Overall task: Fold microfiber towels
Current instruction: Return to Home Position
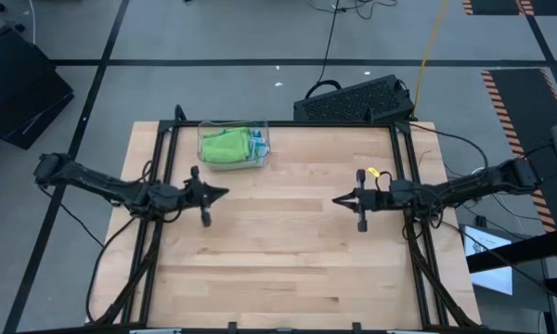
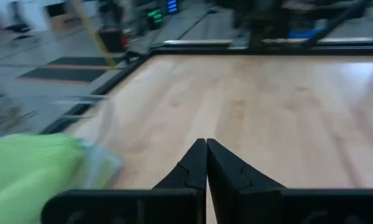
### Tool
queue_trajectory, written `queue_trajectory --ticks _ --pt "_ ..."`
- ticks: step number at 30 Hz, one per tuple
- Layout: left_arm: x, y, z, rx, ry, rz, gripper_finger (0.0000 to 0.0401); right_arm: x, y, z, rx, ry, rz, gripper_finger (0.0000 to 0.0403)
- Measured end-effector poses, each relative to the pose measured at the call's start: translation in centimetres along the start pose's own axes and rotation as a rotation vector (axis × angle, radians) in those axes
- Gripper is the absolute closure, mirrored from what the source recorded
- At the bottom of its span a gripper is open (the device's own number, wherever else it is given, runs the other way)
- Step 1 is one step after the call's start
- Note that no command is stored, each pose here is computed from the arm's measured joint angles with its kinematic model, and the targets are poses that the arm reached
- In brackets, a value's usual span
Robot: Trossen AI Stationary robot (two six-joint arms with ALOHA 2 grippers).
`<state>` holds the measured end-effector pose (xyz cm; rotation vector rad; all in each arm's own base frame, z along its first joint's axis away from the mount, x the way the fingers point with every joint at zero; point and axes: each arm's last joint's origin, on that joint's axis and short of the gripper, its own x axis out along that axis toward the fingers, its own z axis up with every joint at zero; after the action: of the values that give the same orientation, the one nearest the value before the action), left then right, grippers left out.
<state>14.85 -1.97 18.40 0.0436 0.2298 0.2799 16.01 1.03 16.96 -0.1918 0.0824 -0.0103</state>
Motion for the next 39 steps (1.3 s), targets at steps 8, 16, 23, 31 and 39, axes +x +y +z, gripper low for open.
queue_trajectory --ticks 8,16,23,31,39 --pt "-0.3 -0.1 -2.2 -0.005 -0.101 -0.128 0.0391 -0.8 0.2 -1.5 0.014 0.000 0.017 0.0402" --pt "-0.4 0.0 -3.2 -0.011 -0.122 -0.140 0.0391 -1.7 -0.1 -0.4 0.028 -0.108 -0.005 0.0403" --pt "-0.6 0.0 -3.0 0.028 -0.147 -0.142 0.0391 -2.5 -0.1 -0.7 0.022 -0.055 0.002 0.0403" --pt "-1.3 0.4 -2.3 0.071 -0.215 -0.135 0.0391 -3.9 -0.3 -0.6 0.025 -0.052 0.005 0.0403" --pt "-1.9 0.7 -2.6 0.062 -0.183 -0.139 0.0391 -5.1 -0.5 -0.3 -0.030 -0.100 -0.006 0.0403"
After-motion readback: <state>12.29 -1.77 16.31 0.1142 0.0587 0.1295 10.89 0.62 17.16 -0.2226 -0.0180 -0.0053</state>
